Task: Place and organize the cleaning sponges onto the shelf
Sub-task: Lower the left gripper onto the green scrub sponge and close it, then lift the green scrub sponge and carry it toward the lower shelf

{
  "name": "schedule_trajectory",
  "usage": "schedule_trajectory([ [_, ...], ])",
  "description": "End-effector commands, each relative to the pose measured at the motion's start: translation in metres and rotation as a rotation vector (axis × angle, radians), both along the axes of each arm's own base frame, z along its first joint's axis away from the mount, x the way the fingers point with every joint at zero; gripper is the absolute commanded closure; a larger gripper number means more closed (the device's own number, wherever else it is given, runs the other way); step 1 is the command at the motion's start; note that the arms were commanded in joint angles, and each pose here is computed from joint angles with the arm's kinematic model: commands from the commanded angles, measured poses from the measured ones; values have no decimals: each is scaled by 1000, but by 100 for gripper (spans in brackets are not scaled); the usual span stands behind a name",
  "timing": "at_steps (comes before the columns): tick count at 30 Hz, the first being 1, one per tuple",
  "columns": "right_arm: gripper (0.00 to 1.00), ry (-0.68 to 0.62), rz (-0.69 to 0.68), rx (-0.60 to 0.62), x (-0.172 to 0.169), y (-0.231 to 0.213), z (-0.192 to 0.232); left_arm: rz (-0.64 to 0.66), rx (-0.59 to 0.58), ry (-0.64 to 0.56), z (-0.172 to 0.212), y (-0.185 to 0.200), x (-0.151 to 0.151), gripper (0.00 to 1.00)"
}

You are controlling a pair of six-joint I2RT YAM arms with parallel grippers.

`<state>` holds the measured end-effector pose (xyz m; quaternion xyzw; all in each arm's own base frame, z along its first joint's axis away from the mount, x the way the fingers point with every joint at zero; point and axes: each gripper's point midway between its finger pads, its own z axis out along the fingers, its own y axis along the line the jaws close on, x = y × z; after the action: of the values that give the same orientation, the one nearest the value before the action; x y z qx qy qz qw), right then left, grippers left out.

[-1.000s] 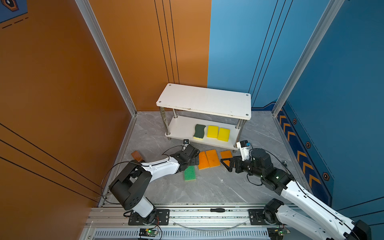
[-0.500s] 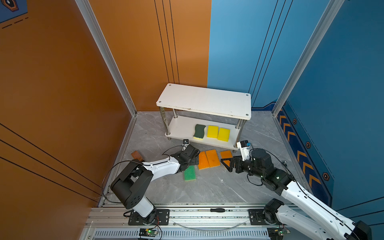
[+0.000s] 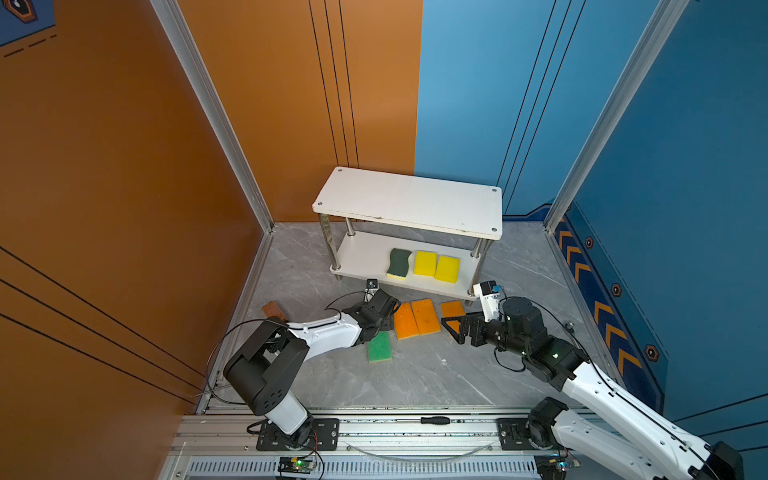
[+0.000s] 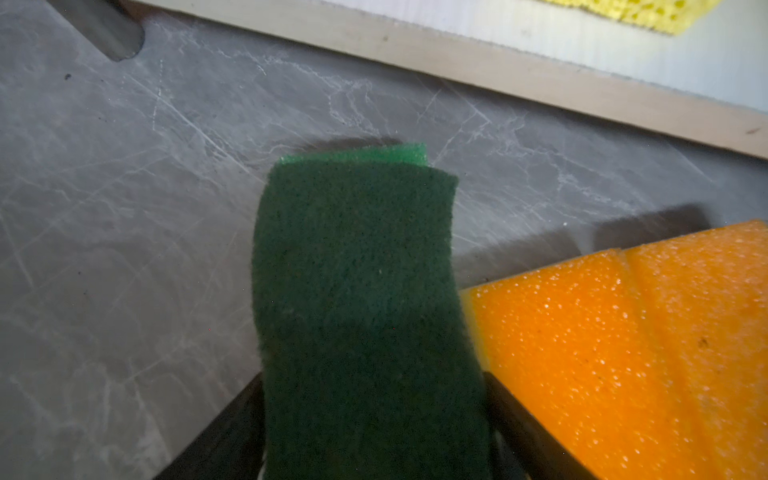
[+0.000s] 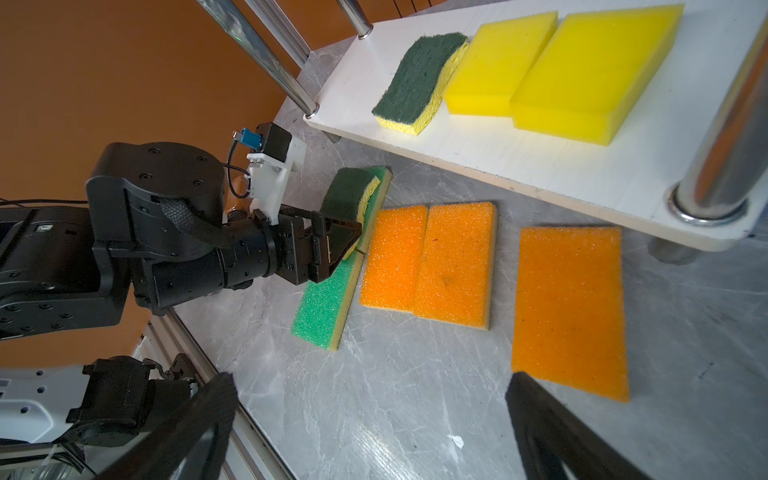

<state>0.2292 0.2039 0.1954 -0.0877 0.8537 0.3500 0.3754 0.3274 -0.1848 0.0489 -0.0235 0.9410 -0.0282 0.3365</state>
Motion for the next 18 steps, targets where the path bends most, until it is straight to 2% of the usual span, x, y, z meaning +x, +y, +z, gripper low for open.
schedule_trajectory([
  [1, 0, -10, -17, -5, 1, -3, 2, 12, 7, -19, 5, 1, 8, 24],
  [18, 0, -11, -20, -7, 0, -4, 0, -1, 28, -30, 17, -1, 5, 29],
])
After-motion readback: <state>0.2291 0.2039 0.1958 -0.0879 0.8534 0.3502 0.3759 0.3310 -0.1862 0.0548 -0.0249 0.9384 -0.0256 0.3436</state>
